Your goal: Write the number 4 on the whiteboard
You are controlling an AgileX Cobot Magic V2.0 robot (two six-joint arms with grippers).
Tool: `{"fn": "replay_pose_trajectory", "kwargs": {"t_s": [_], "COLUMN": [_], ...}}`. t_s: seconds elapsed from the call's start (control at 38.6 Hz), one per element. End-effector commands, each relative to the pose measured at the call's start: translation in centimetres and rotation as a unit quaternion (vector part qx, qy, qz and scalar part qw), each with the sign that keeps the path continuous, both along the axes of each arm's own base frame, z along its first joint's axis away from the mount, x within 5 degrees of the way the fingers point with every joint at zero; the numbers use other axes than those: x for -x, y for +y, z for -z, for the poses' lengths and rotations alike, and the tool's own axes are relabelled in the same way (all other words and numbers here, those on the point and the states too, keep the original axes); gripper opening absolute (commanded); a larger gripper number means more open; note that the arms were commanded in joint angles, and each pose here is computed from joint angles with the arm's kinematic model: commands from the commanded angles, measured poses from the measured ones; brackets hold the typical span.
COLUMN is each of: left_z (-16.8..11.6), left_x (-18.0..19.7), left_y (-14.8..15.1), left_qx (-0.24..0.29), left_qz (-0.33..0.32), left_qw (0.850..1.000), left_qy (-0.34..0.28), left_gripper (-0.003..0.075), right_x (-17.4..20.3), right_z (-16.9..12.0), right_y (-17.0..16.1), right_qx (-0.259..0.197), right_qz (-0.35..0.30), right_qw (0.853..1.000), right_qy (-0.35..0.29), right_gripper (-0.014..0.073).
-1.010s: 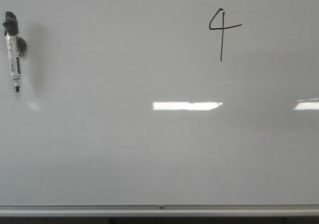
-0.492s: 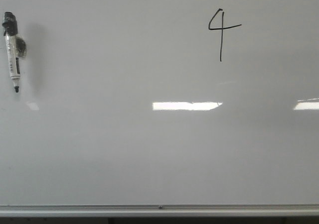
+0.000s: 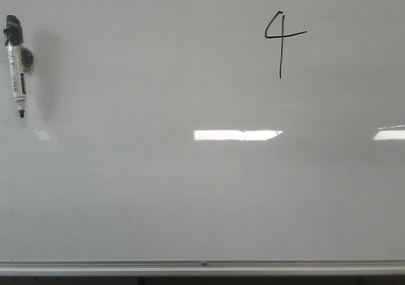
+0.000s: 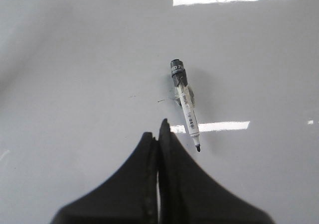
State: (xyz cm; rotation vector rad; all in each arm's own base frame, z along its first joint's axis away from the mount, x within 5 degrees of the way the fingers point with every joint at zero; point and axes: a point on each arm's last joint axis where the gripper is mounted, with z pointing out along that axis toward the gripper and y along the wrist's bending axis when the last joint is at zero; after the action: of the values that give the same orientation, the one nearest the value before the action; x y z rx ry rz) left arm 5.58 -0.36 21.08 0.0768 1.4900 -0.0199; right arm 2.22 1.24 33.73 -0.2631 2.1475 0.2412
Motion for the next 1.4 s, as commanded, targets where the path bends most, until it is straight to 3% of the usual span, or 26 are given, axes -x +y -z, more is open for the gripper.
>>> {"fn": "replay_pose_trajectory", "kwargs": {"t_s": [0.0, 0.93, 1.11, 1.37], "left_z": [-0.8, -0.8, -0.8, -0.8], "left_x": [0.2, 0.2, 0.2, 0.2], "left_y": [0.0, 0.0, 0.0, 0.0], "left_qx": [0.007, 0.007, 0.007, 0.007], "left_qz": [0.002, 0.002, 0.002, 0.002], "left_qw": [0.999, 0.999, 0.999, 0.999], "left_qy": [-0.054, -0.053, -0.053, -0.053], "left_gripper": [-0.002, -0.002, -0.002, -0.002], "right_x": [-0.4, -0.4, -1.1, -2.3], "right_z": [-1.2, -1.0, 1.6, 8.2], "right_y": [0.0, 0.0, -0.4, -0.8], "right_qx": [-0.004, -0.004, -0.012, -0.028], "right_qz": [0.005, 0.006, 0.048, 0.116], "right_qw": [0.999, 0.999, 0.99, 0.958], "right_qy": [-0.041, -0.045, -0.132, -0.263], "right_gripper": [-0.0069, -0.0069, -0.0069, -0.0069]}}
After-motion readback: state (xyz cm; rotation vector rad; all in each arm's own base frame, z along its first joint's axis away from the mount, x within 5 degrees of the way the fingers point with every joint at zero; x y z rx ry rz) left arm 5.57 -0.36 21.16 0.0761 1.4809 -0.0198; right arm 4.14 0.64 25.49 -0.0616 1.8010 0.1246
